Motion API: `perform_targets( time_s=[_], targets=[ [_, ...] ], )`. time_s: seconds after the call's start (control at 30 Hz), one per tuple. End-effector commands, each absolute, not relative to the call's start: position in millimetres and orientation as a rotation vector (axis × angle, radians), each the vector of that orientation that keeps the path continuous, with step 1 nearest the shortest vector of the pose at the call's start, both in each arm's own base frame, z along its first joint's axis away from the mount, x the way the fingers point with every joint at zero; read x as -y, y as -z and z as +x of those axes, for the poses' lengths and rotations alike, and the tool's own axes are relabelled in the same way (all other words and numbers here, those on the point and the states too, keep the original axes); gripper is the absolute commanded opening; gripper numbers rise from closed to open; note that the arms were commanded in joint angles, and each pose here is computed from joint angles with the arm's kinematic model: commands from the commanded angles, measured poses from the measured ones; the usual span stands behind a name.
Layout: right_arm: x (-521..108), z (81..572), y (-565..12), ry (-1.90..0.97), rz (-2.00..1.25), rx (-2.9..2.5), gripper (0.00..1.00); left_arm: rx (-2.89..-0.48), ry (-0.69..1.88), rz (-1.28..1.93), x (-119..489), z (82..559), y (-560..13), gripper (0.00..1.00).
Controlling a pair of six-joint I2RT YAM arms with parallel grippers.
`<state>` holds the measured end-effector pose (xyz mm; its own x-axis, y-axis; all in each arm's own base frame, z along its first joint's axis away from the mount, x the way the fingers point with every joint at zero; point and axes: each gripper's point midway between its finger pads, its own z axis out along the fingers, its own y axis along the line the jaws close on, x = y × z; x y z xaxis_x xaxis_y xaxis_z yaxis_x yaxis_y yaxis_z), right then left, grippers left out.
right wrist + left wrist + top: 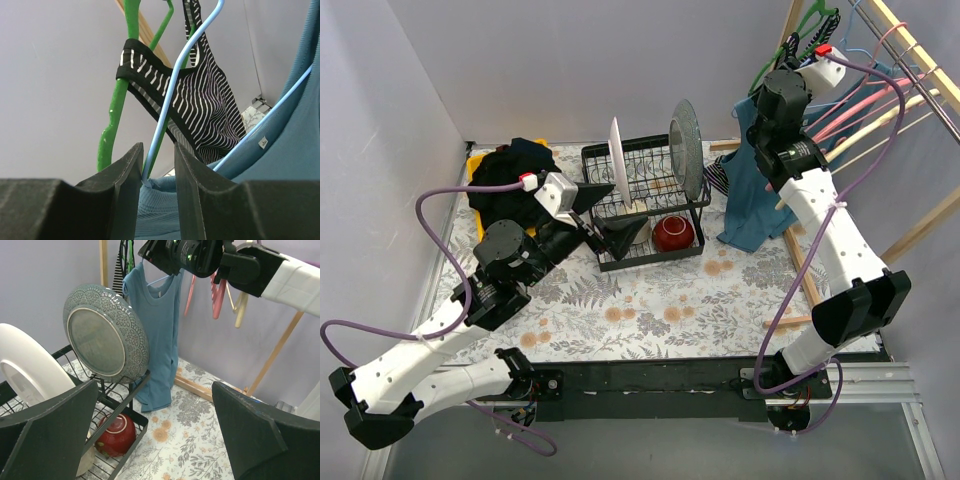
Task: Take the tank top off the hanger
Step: Pick up the hanger from the clothesline.
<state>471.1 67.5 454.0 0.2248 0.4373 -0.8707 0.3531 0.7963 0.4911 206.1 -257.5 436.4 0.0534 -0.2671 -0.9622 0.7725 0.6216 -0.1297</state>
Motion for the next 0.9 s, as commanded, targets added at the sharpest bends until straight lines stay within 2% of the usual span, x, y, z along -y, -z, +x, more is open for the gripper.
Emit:
perform_targets(
  time_s=[0.0,0.13,0.43,0.47,0.5,0.53,0.87],
  targets=[
    [-55.3,471.7,-469.5,-0.055,0.770,-1.274,0.39,-1.215,0.881,0.470,249.3,194.1,-467.9,0.98],
    [-54.1,470.1,-478.1,-0.093,0.767,-1.199,0.34,-1.213,0.892,0.459,249.2,193.4,-472.3,0.98],
    [-50.7,472.7,-475.0,-0.086,0.771,-1.152,0.33,-1.181,0.956,0.438,248.8,185.6,-490.2,0.98],
    [-50.3,473.0,-474.9,-0.086,0.770,-1.150,0.30,-1.178,0.957,0.437,248.4,185.3,-491.6,0.98],
    [-49.7,471.5,-475.5,-0.088,0.771,-1.146,0.10,-1.180,0.955,0.436,248.5,186.0,-491.2,0.98],
    [-49.4,469.8,-478.0,-0.094,0.769,-1.139,0.02,-1.182,0.956,0.438,249.7,186.3,-490.3,0.98],
    [-48.0,449.8,-498.7,-0.166,0.741,-1.067,0.01,-1.193,0.976,0.473,259.1,185.6,-483.2,0.98]
  ],
)
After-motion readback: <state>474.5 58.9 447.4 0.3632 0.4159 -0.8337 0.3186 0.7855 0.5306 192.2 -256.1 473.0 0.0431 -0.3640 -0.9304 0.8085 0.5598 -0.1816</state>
